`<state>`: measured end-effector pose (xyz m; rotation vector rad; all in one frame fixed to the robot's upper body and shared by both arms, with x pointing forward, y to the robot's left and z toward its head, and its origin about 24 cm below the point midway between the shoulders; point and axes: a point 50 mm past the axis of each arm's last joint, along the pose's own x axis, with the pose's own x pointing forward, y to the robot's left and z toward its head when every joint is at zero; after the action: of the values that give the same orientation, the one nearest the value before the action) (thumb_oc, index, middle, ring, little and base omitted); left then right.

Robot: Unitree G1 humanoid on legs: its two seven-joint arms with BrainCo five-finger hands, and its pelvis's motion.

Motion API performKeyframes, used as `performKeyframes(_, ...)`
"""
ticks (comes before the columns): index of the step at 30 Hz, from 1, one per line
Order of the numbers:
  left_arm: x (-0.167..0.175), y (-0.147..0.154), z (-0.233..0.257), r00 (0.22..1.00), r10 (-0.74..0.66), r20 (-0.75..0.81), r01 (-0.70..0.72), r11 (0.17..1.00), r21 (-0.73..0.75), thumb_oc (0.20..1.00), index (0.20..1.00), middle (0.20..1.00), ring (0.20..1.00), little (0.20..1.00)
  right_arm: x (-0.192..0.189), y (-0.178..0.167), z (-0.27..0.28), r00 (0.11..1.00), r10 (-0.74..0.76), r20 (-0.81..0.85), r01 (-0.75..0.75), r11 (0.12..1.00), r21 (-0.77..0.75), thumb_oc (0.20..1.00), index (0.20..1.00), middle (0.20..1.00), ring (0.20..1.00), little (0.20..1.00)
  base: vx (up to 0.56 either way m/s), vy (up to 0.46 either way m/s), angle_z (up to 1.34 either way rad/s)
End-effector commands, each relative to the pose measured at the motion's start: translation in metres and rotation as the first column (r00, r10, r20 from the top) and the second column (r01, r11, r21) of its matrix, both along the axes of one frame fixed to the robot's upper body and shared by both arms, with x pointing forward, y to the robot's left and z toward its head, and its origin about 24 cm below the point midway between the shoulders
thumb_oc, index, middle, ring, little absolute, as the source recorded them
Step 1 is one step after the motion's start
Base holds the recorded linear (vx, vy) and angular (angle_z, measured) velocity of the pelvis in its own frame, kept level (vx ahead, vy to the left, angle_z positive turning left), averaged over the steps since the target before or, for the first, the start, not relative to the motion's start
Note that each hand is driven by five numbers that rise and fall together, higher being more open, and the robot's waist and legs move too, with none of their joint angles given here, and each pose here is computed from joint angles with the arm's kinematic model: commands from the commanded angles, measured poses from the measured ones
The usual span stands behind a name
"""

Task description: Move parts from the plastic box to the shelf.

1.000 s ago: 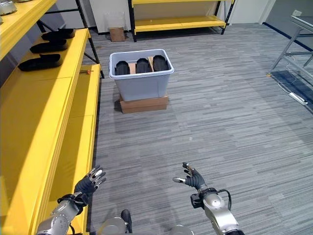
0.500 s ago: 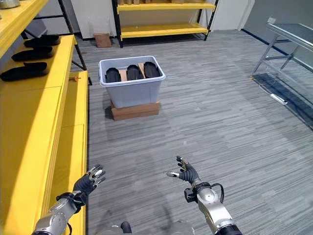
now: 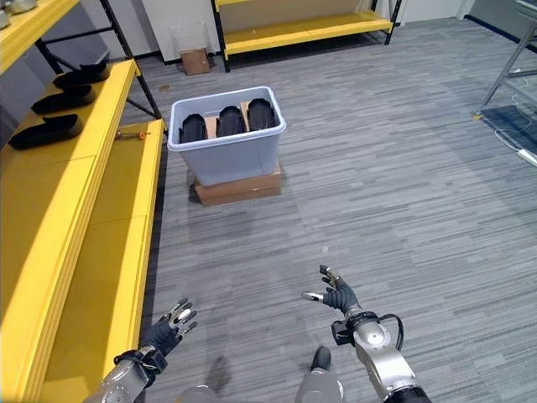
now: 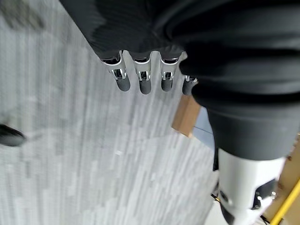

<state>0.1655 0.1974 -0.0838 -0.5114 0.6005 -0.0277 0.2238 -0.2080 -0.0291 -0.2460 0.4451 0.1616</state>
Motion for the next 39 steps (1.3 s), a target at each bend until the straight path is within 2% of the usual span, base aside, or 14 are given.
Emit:
performKeyframes(1,0.023,0.021,0.027,0.986,0.035,0.164,-0.042,0.998,0.042,1.0,1.0,1.0,1.0,1.0,0.007,0.012,0.016,0.994,0.041,0.102,-0.044,0.999,0.032,1.0,1.0,1.0,1.0,1.0,0.18,-0.187,0.19)
performKeyframes(5,0.025,0.019,0.024,0.988,0.047,0.145,-0.05,0.999,0.018,1.0,1.0,1.0,1.0,1.0,0.007,0.004,0.016,0.995,0.022,0.099,-0.023,1.0,0.009,1.0,1.0,1.0,1.0,1.0,0.17,-0.184,0.3)
performKeyframes(6,0.023,0.015,0.015,0.998,0.053,0.041,-0.053,0.998,-0.017,1.0,1.0,1.0,1.0,1.0,0.008,-0.002,0.017,0.995,-0.005,0.102,0.006,1.0,-0.011,1.0,1.0,1.0,1.0,1.0,0.16,-0.146,0.37)
performKeyframes(7,0.021,0.015,0.012,0.999,0.05,0.012,-0.05,0.999,-0.012,1.0,1.0,1.0,1.0,1.0,0.008,-0.003,0.017,0.995,-0.011,0.101,0.012,1.0,-0.01,1.0,1.0,1.0,1.0,1.0,0.24,-0.187,0.63)
performKeyframes(8,0.017,0.016,0.004,0.997,0.053,-0.046,-0.052,0.998,0.035,1.0,1.0,1.0,1.0,1.0,0.008,-0.005,0.017,0.995,-0.025,0.099,0.026,1.0,-0.009,1.0,1.0,1.0,1.0,1.0,0.16,-0.093,0.61)
performKeyframes(13,0.014,0.03,0.012,0.997,0.029,0.069,-0.033,0.998,0.06,1.0,1.0,1.0,1.0,1.0,0.005,-0.007,0.016,0.995,-0.022,0.096,0.021,1.0,0.016,1.0,1.0,1.0,1.0,1.0,0.23,0.05,0.23)
performKeyframes(21,-0.01,0.042,0.006,0.996,0.044,0.079,-0.049,0.997,0.062,1.0,1.0,1.0,1.0,1.0,-0.017,-0.012,0.008,0.994,-0.059,0.087,0.057,0.998,0.02,1.0,1.0,1.0,1.0,1.0,0.25,0.159,0.32)
performKeyframes(23,-0.018,0.046,0.002,0.992,0.104,0.077,-0.107,0.994,0.034,1.0,1.0,1.0,1.0,1.0,-0.012,-0.007,0.004,0.997,-0.044,0.067,0.044,0.999,0.003,1.0,1.0,1.0,1.0,1.0,0.41,0.369,-0.21)
performKeyframes(26,-0.017,0.047,0.003,0.993,0.091,0.072,-0.095,0.994,0.049,1.0,1.0,1.0,1.0,1.0,-0.006,0.0,0.005,0.997,-0.032,0.071,0.029,0.999,0.043,1.0,1.0,1.0,1.0,1.0,0.28,0.237,-0.63)
performKeyframes(29,-0.015,0.049,0.002,0.992,0.126,0.03,-0.126,0.992,-0.001,1.0,1.0,1.0,1.0,1.0,-0.007,0.007,0.008,0.996,-0.032,0.077,0.028,0.999,0.046,1.0,1.0,1.0,1.0,1.0,0.3,0.239,-0.13)
performKeyframes(39,-0.004,0.048,0.0,0.999,0.016,0.034,-0.018,0.996,0.083,1.0,1.0,1.0,1.0,1.0,-0.001,0.015,0.006,0.995,-0.053,0.087,0.045,0.995,0.084,1.0,1.0,1.0,1.0,1.0,0.14,0.188,0.01)
